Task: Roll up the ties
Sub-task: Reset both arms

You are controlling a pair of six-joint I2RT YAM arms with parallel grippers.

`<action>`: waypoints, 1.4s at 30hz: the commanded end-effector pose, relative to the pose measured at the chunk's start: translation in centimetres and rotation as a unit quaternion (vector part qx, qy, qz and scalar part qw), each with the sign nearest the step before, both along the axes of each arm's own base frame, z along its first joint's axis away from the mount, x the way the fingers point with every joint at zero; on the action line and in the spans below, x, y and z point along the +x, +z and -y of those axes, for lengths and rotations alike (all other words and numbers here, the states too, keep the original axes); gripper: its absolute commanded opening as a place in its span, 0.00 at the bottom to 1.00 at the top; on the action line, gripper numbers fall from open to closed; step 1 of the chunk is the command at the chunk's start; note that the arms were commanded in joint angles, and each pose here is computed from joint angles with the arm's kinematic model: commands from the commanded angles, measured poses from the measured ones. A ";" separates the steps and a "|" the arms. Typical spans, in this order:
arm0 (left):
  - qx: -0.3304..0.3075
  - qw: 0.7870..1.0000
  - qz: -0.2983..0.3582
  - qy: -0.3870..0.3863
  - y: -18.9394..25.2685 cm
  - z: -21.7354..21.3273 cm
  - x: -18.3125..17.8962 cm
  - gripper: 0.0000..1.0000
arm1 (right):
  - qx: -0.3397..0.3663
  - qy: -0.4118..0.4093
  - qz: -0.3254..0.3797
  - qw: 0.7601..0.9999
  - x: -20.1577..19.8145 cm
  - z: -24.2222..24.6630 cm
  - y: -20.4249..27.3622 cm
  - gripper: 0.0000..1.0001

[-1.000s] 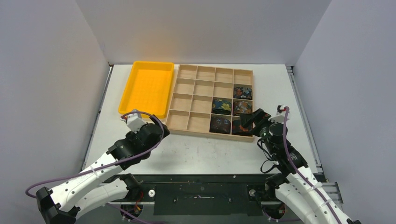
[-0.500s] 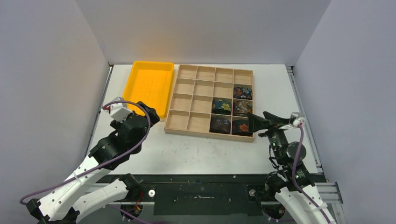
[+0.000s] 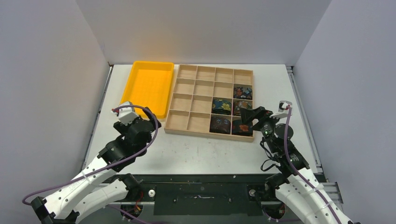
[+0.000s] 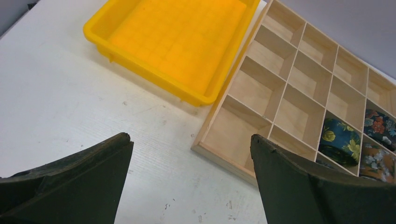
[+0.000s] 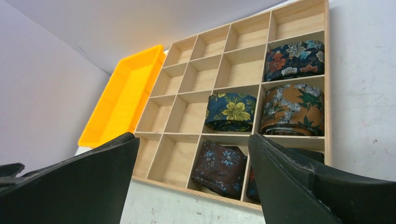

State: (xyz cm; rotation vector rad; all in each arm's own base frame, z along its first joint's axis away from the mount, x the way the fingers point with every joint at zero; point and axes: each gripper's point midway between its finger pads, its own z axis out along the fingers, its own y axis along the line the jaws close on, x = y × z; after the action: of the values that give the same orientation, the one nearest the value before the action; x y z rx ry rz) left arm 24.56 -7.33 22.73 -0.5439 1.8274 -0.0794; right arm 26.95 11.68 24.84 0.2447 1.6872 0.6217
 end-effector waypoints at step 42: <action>0.212 0.976 0.039 -0.009 -11.1 -8.4 12.1 0.96 | -0.286 -0.377 -0.007 0.881 6.4 16.3 -14.6 0.90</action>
State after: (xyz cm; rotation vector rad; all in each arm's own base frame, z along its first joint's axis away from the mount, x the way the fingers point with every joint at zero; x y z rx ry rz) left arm 33.68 1.90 7.49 -0.3005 1.8352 0.3311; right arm 31.18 -5.93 8.04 0.4963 1.6401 -0.5780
